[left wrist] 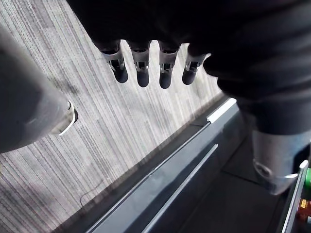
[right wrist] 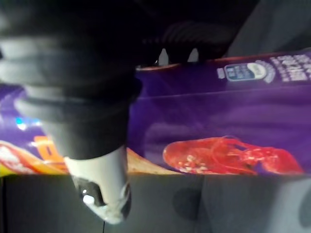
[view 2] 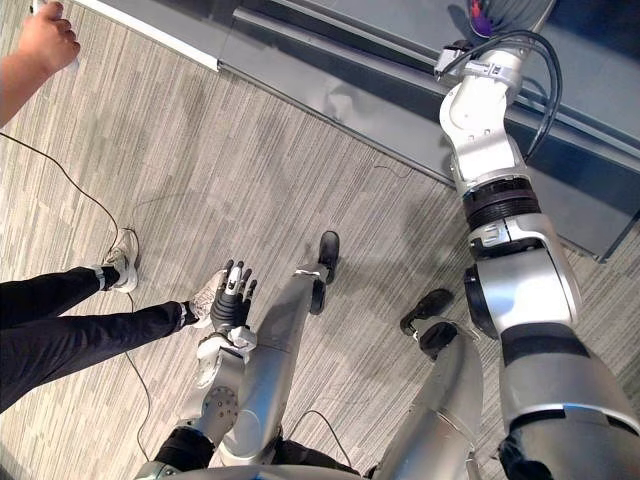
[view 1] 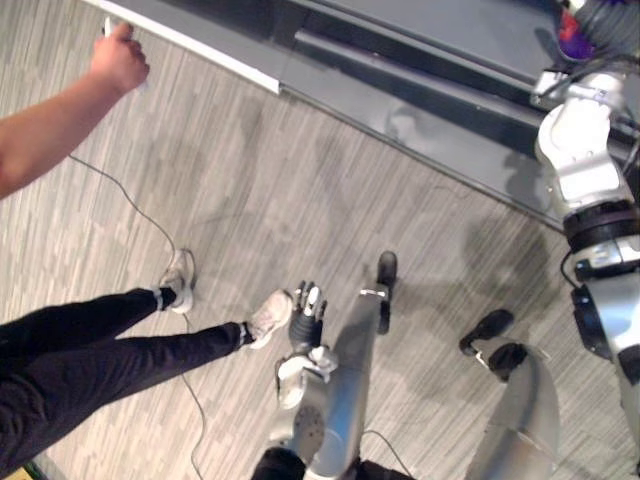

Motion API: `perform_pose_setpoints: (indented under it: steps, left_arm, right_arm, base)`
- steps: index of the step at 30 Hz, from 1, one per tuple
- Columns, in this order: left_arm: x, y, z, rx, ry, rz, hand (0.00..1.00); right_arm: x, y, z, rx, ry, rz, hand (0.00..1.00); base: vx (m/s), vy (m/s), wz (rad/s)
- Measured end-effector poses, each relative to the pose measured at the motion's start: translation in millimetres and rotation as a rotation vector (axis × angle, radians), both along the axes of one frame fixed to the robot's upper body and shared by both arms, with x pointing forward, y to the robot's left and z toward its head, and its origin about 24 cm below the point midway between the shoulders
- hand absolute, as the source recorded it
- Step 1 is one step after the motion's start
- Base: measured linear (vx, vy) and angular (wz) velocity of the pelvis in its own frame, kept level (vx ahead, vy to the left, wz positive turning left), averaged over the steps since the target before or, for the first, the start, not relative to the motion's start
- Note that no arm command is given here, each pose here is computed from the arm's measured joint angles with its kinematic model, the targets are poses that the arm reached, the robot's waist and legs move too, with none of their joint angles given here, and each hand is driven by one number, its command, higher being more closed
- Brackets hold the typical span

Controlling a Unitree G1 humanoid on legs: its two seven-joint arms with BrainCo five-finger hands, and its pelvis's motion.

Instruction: Put the gum and the chips on the shelf.

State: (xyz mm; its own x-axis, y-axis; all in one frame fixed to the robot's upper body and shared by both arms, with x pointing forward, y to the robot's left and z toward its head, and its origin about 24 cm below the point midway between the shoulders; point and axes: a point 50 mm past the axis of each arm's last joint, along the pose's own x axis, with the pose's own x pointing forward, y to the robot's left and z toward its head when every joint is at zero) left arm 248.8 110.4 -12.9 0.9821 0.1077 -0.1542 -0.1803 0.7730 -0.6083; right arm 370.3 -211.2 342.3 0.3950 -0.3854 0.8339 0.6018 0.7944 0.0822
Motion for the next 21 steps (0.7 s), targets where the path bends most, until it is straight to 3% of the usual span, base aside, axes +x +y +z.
perform_pose_setpoints:
  steps: [21]
  left_arm:
    - [-0.9, -2.6, -0.7, 0.006, 0.019, 0.009, 0.0]
  right_arm:
    - [8.9, -6.7, -29.5, 0.001, 0.108, -0.02, 0.0]
  base:
    - [0.02, -0.049, -0.02]
